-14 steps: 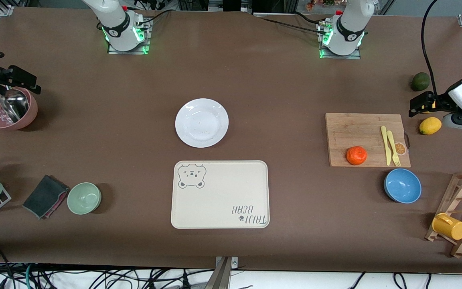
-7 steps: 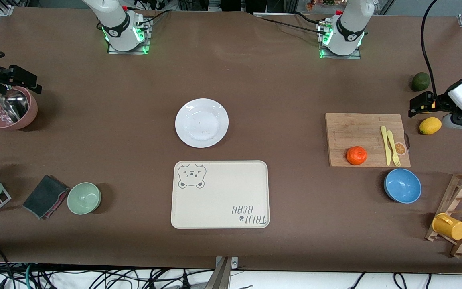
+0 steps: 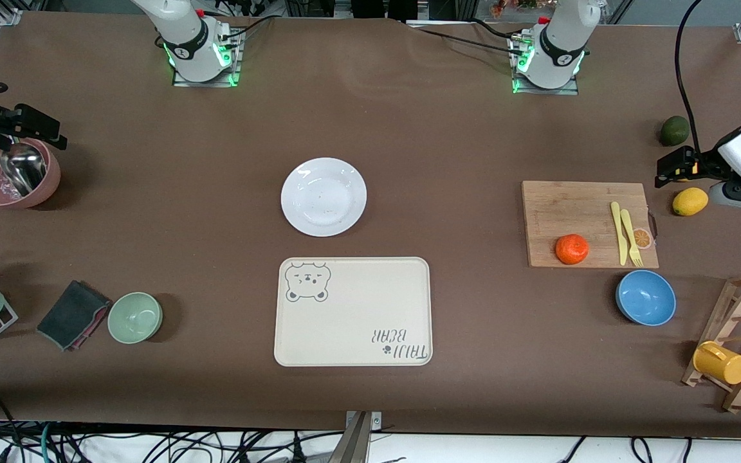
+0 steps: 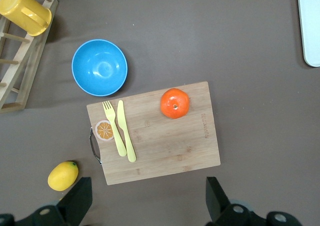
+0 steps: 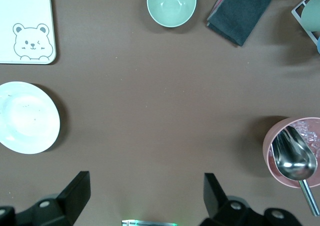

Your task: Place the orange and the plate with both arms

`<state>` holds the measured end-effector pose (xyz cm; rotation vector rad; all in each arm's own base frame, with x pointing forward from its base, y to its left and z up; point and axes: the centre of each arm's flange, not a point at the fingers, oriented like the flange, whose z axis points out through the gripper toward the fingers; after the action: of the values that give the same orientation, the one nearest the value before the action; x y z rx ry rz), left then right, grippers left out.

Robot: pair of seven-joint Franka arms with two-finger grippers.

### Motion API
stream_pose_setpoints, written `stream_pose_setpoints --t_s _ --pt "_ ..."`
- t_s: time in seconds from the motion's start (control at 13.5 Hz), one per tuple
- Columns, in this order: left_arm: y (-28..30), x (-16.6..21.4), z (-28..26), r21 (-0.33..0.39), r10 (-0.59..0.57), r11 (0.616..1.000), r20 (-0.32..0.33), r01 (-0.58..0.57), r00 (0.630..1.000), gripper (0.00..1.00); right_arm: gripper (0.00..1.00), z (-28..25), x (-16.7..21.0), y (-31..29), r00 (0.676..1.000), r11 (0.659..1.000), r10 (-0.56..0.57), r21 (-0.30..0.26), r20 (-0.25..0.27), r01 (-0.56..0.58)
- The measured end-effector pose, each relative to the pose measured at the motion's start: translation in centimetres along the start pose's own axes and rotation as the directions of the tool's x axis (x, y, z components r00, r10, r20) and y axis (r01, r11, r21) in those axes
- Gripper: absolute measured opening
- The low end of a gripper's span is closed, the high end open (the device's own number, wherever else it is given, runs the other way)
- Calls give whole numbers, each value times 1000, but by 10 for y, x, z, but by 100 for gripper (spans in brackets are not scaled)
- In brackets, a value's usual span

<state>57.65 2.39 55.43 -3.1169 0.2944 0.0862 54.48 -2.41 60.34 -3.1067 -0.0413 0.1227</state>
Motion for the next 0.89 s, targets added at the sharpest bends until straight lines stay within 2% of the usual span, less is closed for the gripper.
stream_pose_setpoints --t_s 0.89 --pt "0 0 0 0 0 1000 0 0 1000 100 100 1 -1 0 1000 1000 1 1 8 -1"
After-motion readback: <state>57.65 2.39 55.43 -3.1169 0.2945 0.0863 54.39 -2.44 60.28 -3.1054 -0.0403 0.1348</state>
